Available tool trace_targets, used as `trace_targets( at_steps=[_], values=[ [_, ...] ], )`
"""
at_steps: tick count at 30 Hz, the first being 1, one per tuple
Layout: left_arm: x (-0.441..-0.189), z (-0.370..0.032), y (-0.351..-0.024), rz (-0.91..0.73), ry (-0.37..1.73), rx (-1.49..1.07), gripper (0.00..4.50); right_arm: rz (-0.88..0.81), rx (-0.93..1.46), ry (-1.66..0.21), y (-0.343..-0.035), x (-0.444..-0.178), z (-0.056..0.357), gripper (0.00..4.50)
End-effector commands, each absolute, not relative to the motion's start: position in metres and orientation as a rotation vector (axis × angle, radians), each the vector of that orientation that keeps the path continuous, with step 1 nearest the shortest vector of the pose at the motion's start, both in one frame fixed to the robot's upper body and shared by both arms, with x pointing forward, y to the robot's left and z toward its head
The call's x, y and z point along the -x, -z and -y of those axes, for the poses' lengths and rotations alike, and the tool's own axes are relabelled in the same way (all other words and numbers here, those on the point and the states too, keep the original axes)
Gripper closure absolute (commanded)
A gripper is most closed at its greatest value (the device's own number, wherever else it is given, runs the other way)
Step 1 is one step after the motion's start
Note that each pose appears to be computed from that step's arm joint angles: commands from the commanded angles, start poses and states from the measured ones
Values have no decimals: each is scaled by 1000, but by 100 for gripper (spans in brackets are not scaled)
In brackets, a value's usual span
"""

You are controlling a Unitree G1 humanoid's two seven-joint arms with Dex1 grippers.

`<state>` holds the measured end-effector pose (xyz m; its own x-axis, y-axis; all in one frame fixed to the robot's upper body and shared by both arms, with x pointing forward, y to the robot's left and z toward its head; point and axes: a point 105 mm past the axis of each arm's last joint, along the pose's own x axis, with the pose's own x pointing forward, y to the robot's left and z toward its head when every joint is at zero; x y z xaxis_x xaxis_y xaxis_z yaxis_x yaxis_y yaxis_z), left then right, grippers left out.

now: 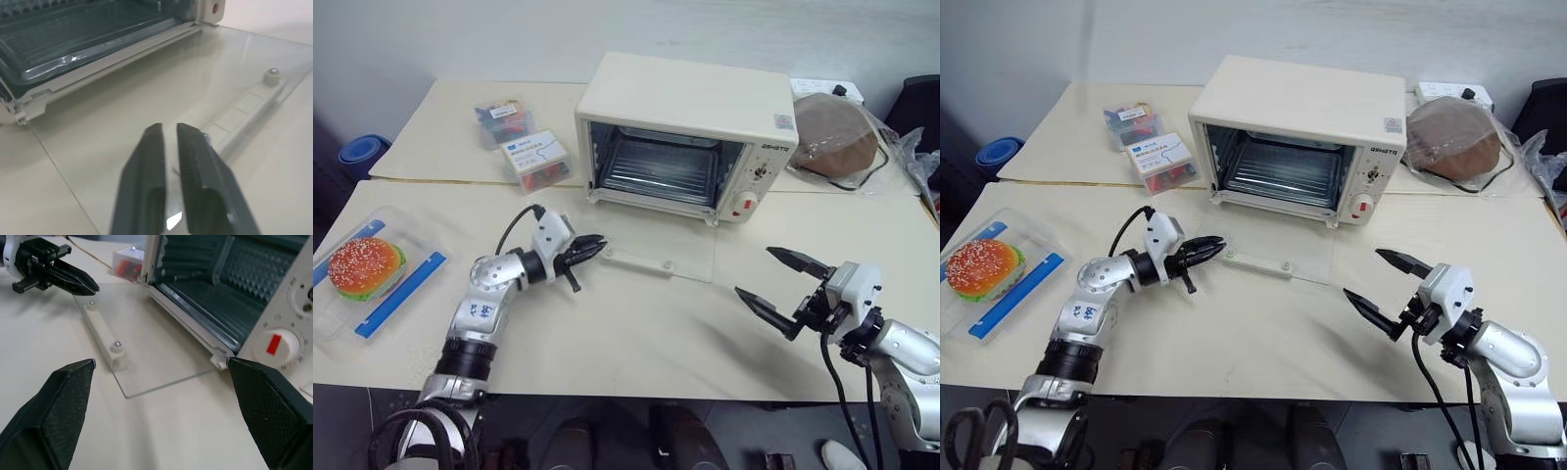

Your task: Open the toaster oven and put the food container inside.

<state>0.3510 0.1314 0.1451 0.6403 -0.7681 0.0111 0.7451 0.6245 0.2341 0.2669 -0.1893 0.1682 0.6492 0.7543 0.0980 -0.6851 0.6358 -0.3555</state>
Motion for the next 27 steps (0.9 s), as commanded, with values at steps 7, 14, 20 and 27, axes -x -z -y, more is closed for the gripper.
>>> trace_targets(
  at_steps=[7,14,20,27],
  values=[
    [-236,-289,-223,283,361,-161,79,446,154,-1188,-192,-256,122,0],
    [-150,-398,-188,45,-169,32,4,512,130,-1369,-200,-256,93,0],
    [-122,-434,-178,-77,-350,255,4,605,200,-1383,-205,-260,89,0],
    [-141,-449,-167,-413,-442,388,4,564,208,-1381,-198,-262,92,0]
  ],
)
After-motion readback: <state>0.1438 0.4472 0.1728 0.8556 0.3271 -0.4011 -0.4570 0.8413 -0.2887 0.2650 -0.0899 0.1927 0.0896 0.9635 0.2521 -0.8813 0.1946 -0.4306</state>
